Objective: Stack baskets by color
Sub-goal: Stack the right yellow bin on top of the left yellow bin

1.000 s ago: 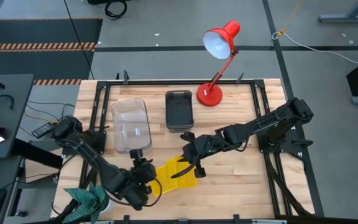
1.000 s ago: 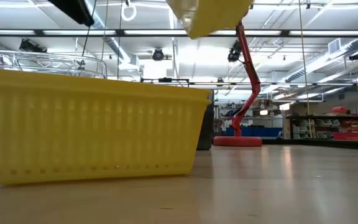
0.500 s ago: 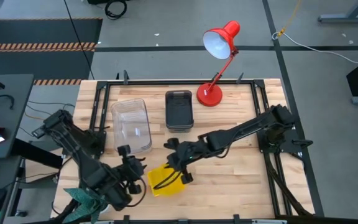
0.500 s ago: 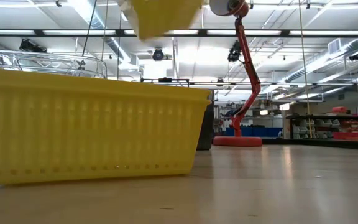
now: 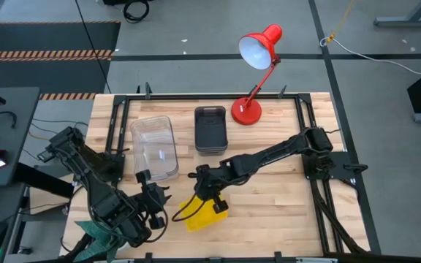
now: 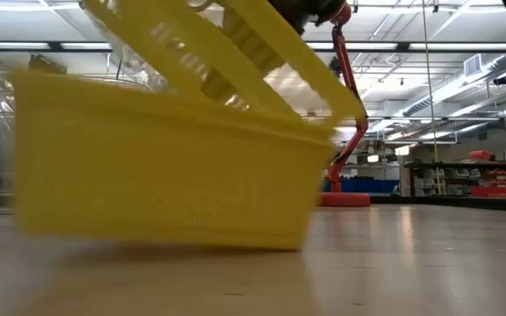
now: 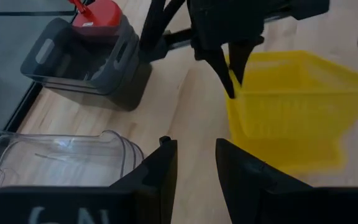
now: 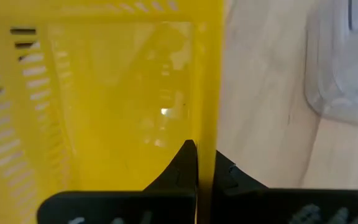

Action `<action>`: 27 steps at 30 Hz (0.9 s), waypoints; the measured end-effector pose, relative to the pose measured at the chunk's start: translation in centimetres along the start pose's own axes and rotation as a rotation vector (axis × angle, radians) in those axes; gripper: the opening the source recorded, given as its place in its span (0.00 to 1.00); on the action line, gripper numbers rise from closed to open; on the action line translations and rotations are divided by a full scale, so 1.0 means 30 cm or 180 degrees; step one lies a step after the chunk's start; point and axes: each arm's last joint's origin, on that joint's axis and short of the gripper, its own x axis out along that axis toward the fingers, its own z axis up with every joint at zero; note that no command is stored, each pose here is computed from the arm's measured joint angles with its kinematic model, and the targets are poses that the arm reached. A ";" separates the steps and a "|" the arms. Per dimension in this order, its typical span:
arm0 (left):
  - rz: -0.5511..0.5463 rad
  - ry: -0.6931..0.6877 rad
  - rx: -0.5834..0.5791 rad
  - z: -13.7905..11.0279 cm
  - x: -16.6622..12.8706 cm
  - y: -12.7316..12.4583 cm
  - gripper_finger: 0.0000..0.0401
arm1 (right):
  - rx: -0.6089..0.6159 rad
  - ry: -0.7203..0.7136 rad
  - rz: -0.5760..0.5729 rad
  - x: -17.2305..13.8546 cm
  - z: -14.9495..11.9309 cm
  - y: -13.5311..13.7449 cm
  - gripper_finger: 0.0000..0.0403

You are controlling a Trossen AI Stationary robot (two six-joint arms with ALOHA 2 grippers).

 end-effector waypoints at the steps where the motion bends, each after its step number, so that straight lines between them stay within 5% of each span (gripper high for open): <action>1: -0.0001 0.0001 0.0001 0.000 0.000 0.000 0.29 | 0.0004 0.0056 -0.0013 0.000 -0.005 0.001 0.01; 16: 0.0018 0.0087 -0.0030 0.009 0.017 0.010 0.29 | 0.0081 0.0594 0.0357 -0.021 -0.058 0.023 0.02; 27: 0.0015 0.0179 -0.0064 0.017 0.032 0.018 0.29 | 0.0068 0.0823 0.0435 -0.028 -0.080 0.029 0.25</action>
